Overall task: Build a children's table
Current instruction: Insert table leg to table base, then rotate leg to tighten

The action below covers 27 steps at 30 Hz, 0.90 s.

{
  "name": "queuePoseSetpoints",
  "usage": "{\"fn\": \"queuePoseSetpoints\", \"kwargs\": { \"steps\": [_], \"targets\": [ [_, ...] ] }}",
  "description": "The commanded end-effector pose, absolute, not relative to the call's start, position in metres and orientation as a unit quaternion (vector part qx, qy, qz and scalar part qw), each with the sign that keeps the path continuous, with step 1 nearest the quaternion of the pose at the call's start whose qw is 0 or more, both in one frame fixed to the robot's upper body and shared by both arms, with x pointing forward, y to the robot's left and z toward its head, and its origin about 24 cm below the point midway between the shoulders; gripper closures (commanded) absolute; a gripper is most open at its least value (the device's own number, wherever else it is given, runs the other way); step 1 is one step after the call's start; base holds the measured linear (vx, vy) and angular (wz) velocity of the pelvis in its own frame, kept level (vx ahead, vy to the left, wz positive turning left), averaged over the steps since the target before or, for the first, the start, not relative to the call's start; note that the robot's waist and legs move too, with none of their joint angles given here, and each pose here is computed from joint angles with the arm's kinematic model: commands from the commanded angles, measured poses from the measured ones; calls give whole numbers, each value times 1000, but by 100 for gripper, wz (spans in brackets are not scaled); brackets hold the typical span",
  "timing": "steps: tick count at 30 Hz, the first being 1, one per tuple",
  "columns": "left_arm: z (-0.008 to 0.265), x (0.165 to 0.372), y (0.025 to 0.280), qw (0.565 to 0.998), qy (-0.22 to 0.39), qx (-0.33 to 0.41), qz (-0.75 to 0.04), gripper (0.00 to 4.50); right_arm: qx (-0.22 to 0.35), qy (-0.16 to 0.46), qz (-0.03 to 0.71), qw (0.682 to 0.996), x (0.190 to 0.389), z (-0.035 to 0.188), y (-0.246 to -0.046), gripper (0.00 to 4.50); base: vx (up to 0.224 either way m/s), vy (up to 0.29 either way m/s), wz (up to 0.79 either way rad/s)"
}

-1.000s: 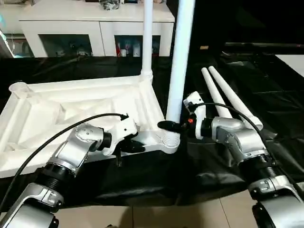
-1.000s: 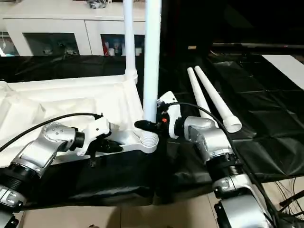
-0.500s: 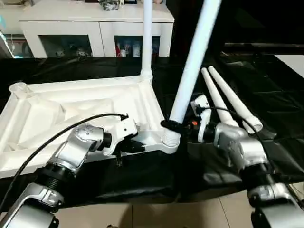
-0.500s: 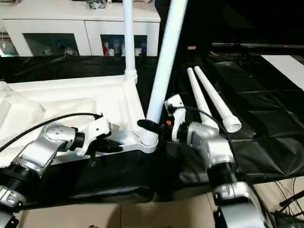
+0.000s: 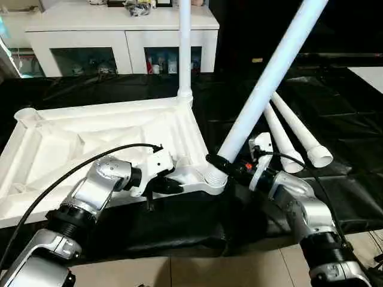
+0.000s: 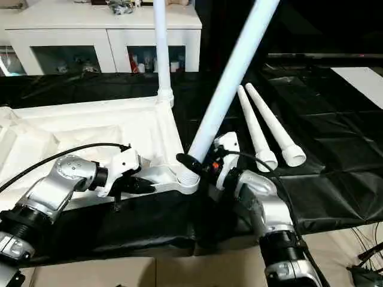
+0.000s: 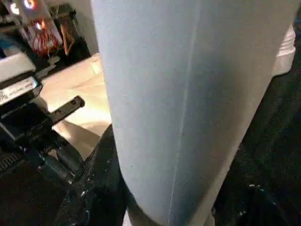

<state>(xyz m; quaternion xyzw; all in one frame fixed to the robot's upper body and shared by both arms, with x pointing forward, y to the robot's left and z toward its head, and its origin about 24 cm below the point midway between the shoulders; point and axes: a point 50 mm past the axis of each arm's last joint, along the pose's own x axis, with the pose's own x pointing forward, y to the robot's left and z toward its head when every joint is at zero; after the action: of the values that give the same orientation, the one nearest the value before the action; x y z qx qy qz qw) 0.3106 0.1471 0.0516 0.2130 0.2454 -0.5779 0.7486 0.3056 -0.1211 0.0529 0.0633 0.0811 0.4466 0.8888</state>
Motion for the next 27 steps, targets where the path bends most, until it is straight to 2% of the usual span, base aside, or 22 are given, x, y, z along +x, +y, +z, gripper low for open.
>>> {"fn": "queuePoseSetpoints", "kwargs": {
  "steps": [1,6,11,19,27],
  "targets": [
    [55,316,149,751,248,231,-566,450,24,150,451,880,297,30,-121,264,0,0,0],
    [56,317,146,752,245,231,-566,450,-26,182,481,857,293,27,-115,264,0,0,0],
    [55,318,144,757,242,227,-563,450,-35,209,499,840,289,26,-111,264,0,0,0],
    [54,318,142,761,239,224,-561,450,-14,222,464,857,303,27,-113,264,0,0,0],
    [57,322,140,770,229,216,-555,450,-8,241,458,856,299,20,-120,264,0,0,0]
  ]
}}
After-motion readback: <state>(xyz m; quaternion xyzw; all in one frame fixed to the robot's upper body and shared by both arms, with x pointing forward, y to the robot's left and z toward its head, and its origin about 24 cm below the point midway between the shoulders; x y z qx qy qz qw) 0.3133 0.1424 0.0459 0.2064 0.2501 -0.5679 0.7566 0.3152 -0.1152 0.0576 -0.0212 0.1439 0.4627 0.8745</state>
